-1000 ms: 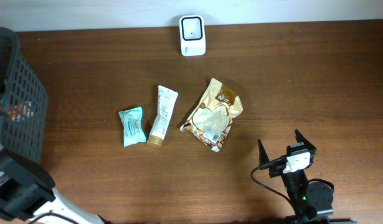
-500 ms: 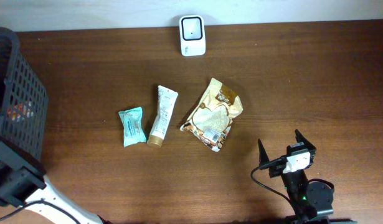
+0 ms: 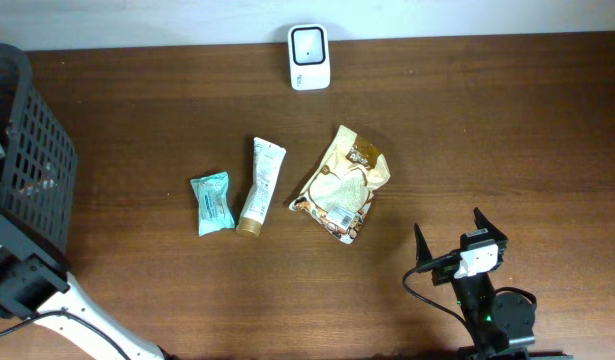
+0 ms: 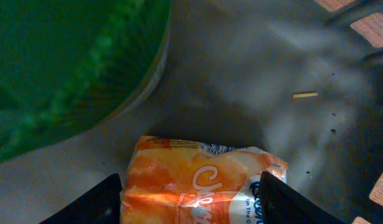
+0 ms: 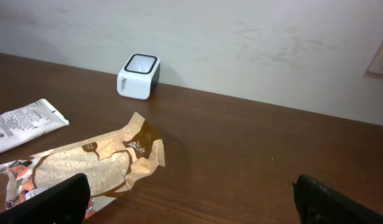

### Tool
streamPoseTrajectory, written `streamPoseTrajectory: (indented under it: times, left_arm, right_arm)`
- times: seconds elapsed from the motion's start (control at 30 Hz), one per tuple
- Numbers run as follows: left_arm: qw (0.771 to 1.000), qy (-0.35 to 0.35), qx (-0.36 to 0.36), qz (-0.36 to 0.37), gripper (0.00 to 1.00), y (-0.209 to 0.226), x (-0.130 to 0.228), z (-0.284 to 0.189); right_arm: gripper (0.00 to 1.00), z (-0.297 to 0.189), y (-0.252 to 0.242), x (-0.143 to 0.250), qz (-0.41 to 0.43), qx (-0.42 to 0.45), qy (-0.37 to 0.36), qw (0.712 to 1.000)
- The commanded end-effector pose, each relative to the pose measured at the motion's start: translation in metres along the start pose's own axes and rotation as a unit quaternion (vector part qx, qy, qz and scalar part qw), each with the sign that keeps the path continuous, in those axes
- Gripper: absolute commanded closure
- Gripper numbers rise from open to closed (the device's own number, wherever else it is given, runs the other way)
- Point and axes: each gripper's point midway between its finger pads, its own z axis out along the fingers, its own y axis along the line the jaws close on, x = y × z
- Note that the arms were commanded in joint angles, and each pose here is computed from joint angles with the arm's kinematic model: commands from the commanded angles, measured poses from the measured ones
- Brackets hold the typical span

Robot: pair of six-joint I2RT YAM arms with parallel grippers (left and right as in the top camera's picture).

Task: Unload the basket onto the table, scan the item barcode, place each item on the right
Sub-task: 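Reach into the basket and grasp the orange snack packet with left gripper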

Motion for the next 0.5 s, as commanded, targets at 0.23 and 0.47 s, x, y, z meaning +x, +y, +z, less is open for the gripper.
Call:
streamPoseTrajectory:
  times: [0.23,0.47]
  left_arm:
    - [0.999,0.039,0.000,-0.001,0.78,0.003,0.020,0.013]
    - [0.999,0.040,-0.001,-0.008,1.00,0.001,0.018,-0.001]
  right_arm:
    - [0.02,0.000,0.001,0.003,0.000,0.000,0.003,1.000]
    - [0.02,0.000,0.001,0.003,0.000,0.000,0.003,1.000]
